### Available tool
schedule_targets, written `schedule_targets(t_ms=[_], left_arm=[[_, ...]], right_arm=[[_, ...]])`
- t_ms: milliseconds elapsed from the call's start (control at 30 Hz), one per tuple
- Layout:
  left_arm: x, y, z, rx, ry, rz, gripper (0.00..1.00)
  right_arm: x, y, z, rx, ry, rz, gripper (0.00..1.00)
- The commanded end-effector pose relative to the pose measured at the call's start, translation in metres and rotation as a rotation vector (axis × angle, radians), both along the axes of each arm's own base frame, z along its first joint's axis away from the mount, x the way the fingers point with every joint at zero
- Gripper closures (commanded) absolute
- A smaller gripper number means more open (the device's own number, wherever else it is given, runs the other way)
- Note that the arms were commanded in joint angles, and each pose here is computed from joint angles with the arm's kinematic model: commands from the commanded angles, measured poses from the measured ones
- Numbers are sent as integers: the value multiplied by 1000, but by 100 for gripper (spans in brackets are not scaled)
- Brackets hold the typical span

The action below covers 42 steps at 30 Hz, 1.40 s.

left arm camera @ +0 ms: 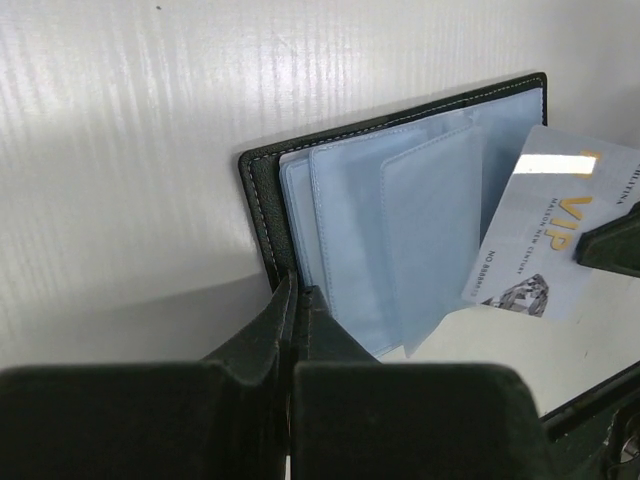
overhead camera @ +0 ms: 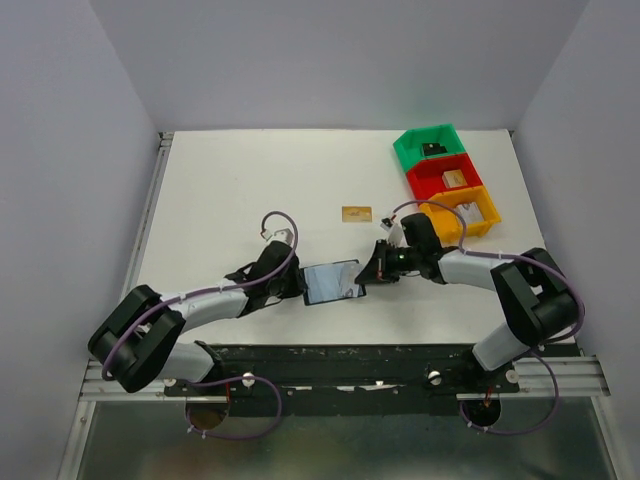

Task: Take the credit cards out of the card holder
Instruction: Remove the credit card from the card holder, then place the credit card at the center of the board.

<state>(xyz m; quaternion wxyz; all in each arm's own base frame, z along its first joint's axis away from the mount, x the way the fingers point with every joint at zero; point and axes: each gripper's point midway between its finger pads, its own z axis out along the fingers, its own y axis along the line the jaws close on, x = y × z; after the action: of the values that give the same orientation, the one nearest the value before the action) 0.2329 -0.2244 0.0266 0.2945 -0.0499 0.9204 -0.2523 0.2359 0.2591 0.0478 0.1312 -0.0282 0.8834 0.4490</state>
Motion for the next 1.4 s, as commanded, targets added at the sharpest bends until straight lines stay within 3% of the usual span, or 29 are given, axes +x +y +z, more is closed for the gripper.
schedule_targets(t_ms=[0,100,167,233,300,367,500,600,700,867,1033,1367], left_arm=[[-10,24,-5,106,23,6,100],[-4,19,13,90,-23,-9,96],[0,17,26,77,-50,-15,73],[5,14,42,63,-81,-14,43],[8,14,58,54,-109,-8,27],[12,14,77,39,-143,5,21],[13,17,119,-34,-255,14,16],[7,9,154,-175,-384,-60,16],[-15,-5,205,-376,-565,-241,16],[-55,-2,248,-504,-717,-470,14],[-83,-11,262,-551,-681,-690,21],[-100,-25,264,-650,-592,-880,35]], right_arm=[[3,-12,4,-79,-33,-19,100],[4,-17,14,-107,-58,-25,100],[5,-20,25,-120,-91,-26,100],[6,-22,36,-126,-132,-19,100],[5,-21,52,-107,-178,6,100],[0,-15,70,-67,-216,67,100],[-14,-1,100,-18,-307,209,100],[-32,15,127,77,-345,345,100],[-55,28,150,162,-339,462,100],[-85,38,181,284,-337,598,100],[-101,40,192,273,-365,665,100],[-115,44,204,224,-403,729,100]])
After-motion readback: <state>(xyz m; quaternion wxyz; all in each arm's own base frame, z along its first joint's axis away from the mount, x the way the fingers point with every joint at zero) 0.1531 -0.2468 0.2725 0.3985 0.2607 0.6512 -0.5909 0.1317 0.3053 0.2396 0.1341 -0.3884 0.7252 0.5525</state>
